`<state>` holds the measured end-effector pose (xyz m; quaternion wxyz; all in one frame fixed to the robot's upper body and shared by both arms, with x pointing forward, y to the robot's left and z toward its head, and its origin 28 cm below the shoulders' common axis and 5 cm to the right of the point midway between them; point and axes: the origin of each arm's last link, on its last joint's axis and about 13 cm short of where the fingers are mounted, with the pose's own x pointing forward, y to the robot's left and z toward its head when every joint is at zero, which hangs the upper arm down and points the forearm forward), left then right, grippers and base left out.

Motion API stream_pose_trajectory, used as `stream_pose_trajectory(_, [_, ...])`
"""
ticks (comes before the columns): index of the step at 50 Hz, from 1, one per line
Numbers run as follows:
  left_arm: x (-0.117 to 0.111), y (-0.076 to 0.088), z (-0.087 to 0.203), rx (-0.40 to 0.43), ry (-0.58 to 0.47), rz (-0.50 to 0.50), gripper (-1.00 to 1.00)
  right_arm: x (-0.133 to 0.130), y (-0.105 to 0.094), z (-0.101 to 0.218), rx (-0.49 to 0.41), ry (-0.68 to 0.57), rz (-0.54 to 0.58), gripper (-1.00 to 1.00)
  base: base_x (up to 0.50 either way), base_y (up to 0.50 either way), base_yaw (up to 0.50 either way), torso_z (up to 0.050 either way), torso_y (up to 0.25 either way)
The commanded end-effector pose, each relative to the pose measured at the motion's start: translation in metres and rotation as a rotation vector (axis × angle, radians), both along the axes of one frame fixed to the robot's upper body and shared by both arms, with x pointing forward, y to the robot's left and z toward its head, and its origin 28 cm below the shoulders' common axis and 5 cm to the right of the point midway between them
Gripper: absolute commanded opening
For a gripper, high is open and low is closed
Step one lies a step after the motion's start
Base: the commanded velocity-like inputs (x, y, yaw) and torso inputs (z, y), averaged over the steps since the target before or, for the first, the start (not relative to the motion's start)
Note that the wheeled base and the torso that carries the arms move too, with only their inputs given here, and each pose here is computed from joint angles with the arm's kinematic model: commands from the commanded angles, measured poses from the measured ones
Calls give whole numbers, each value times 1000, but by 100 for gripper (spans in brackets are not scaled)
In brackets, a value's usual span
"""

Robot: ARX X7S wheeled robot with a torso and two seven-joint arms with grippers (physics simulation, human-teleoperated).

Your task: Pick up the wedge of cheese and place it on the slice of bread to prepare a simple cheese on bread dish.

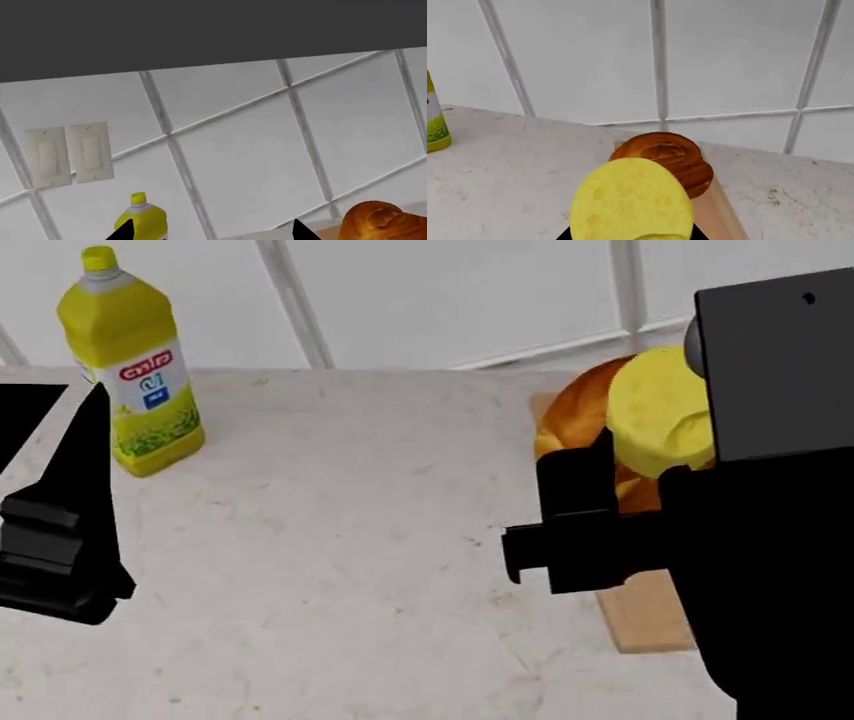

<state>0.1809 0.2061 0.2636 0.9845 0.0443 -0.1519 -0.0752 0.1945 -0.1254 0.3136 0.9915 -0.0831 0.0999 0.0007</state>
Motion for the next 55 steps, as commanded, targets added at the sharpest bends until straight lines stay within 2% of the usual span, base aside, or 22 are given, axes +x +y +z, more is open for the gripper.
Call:
stream_pose_trajectory(1, [1, -3, 9, 18, -64, -26, 100, -3, 0, 7, -28, -17, -5, -100, 500, -94, 0, 0, 0])
stream_pose_trajectory(3, [9, -7, 8, -28, -74, -47, 100, -5, -2, 7, -38, -7, -30, -100, 500, -92, 0, 0, 0])
stream_pose_trajectory(5, [15, -13, 11, -30, -142, -99, 100, -8, -4, 11, -39, -17, -39, -100, 500, -92, 0, 0, 0])
stream_pose_trajectory(7, [21, -15, 15, -57, -170, -93, 100, -9, -5, 13, -43, -24, -48, -100, 496, -92, 0, 0, 5])
stream_pose_trajectory(9, [27, -16, 25, -125, -235, -132, 100, -6, -5, 13, -44, -23, -48, -100, 500, -94, 0, 0, 0])
stream_pose_trajectory(12, [34, -14, 27, -157, -223, -93, 100, -3, -5, 14, -44, -28, -42, -100, 486, -107, 0, 0, 0])
stream_pose_trajectory(20, [38, -16, 17, -161, -198, -108, 100, -2, -7, 8, -37, -13, -45, -100, 443, -83, 0, 0, 2])
stream_pose_trajectory(31, [40, -17, 10, -146, -182, -108, 100, 1, -7, 6, -26, -3, -38, -100, 0, 0, 0, 0, 0])
stream_pose_trajectory(39, [39, -17, 7, -139, -188, -111, 100, 13, -8, 8, -14, 9, -22, -100, 28, 0, 0, 0, 0])
stream_pose_trajectory(55, [39, -16, 7, -147, -188, -109, 100, 17, -6, 9, -24, 16, -18, -100, 400, -25, 0, 0, 0])
